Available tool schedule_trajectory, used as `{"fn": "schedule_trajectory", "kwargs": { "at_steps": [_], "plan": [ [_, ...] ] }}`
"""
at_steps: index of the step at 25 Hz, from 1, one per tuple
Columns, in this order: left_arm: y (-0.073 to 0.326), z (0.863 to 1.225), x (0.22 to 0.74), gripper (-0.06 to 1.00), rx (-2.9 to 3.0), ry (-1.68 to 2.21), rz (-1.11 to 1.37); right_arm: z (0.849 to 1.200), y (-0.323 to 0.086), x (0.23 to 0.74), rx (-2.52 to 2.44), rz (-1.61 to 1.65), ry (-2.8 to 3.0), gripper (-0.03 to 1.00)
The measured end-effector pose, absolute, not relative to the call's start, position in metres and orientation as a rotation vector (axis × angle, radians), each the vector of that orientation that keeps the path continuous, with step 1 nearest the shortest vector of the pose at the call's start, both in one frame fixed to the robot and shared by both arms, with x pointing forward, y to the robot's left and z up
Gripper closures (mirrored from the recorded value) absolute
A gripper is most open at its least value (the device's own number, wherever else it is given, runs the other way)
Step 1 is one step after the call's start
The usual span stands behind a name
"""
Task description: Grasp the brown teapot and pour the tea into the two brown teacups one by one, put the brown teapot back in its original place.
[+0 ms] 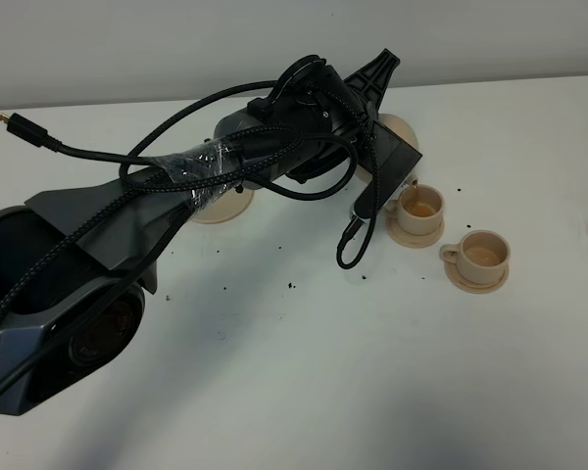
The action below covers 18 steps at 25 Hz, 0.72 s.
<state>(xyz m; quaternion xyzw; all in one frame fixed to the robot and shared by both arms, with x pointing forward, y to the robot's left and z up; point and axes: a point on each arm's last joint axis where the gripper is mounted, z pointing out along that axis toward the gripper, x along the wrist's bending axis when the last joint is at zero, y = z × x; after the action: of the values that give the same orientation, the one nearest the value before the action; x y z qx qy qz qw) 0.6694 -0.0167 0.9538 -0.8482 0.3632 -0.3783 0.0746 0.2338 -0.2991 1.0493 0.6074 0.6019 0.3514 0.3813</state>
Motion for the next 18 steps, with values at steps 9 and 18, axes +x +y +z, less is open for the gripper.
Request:
{"fn": "schedule_trajectory", "kwargs": {
  "at_steps": [9, 18],
  "plan": [
    [-0.0194, 0.9499, 0.6706, 0.79, -2.504, 1.160, -1.149, 1.0493, -0.2991, 0.2338, 1.550, 0.897, 1.536, 0.72],
    [-0.0231, 0.9498, 0.6720, 0.79, -2.465, 1.219, -1.198, 1.0493, -0.2991, 0.2338, 1.550, 0.897, 1.536, 0.72]
  ]
}}
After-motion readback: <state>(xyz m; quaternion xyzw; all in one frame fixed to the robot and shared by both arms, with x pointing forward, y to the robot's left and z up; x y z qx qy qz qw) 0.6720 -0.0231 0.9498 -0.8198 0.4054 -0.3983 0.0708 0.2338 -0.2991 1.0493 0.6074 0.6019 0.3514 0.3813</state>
